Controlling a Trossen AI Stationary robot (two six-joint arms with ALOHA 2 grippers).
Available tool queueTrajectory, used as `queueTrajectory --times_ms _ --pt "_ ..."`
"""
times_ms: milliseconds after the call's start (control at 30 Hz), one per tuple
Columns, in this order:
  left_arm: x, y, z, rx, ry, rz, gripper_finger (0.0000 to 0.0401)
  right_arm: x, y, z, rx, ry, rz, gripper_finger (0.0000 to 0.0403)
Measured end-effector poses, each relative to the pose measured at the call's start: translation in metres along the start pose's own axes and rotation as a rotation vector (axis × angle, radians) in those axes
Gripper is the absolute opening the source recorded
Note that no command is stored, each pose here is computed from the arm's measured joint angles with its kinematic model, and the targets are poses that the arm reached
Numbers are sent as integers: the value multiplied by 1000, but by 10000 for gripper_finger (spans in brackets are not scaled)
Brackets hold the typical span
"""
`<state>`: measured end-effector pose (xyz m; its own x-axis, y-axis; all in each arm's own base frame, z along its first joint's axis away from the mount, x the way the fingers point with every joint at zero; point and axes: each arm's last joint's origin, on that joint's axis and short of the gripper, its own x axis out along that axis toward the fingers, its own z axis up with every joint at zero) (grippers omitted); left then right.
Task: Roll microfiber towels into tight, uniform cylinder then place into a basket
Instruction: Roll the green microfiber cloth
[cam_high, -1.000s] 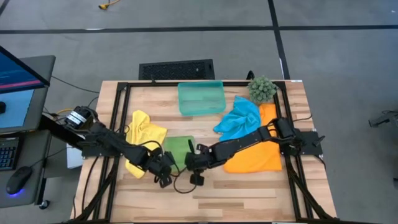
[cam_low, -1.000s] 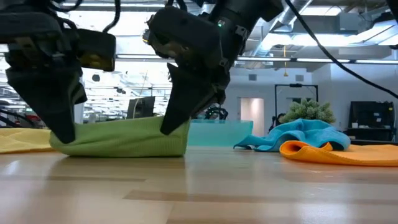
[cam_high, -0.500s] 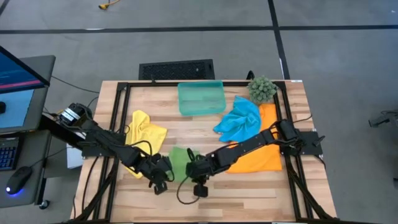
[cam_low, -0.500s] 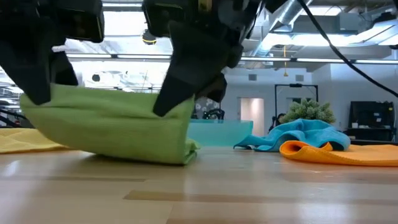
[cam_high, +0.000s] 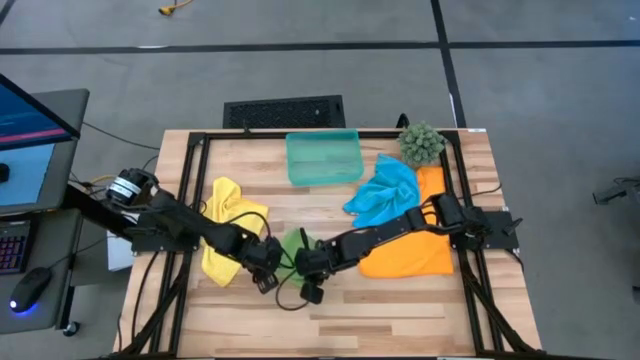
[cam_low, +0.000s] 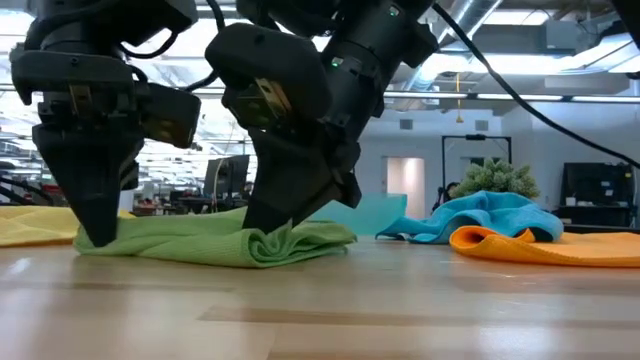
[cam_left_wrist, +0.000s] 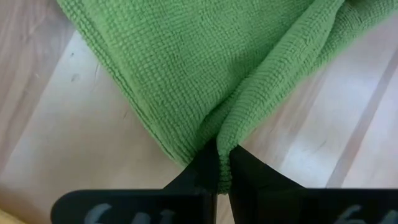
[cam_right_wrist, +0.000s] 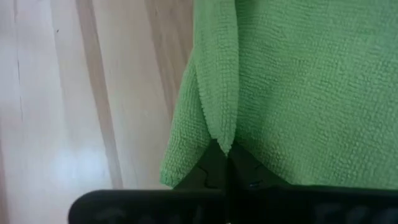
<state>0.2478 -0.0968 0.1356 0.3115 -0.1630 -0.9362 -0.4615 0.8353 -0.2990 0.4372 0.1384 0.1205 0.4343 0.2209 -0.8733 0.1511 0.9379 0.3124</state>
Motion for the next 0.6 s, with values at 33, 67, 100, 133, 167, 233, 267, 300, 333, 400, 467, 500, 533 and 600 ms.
queueTrajectory --times_ms 33,67,100,133,167,233,267,300,333,400,467,500,533,600 --pt "0 1 1 6 1 -1 8 -1 1 0 -13 -3 -2 5" --pt "-1 1 1 13 7 -7 8 -1 2 -1 -25 -5 -6 6" --pt "-3 1 1 21 16 -20 8 -1 2 -1 -27 -6 -8 7" --pt "-4 1 2 25 22 -27 8 -1 2 -1 -27 -7 -12 10" --pt "-7 0 2 33 22 -28 8 -1 2 -1 -28 -9 -18 13" --pt "-16 -6 3 66 8 -39 8 -1 1 -2 -27 0 -30 15" --pt "-21 -8 4 82 -11 -35 8 -1 1 -3 -27 4 -33 14" --pt "-26 -10 5 98 -33 -26 8 -1 1 -3 -29 4 -37 11" --pt "-30 -11 6 120 -61 -16 8 -1 0 -3 -32 1 -45 8" --pt "-36 -14 7 174 -119 2 8 0 1 -4 -51 -7 -58 5" --pt "-39 -15 8 198 -153 4 8 0 2 -4 -59 -8 -60 8" --pt "-39 -15 8 203 -156 5 9 0 3 -5 -60 -10 -62 11" --pt "-39 -15 8 204 -153 7 11 0 3 -5 -63 -12 -67 12" --pt "-38 -15 8 203 -155 12 18 0 4 -6 -66 -15 -73 12"
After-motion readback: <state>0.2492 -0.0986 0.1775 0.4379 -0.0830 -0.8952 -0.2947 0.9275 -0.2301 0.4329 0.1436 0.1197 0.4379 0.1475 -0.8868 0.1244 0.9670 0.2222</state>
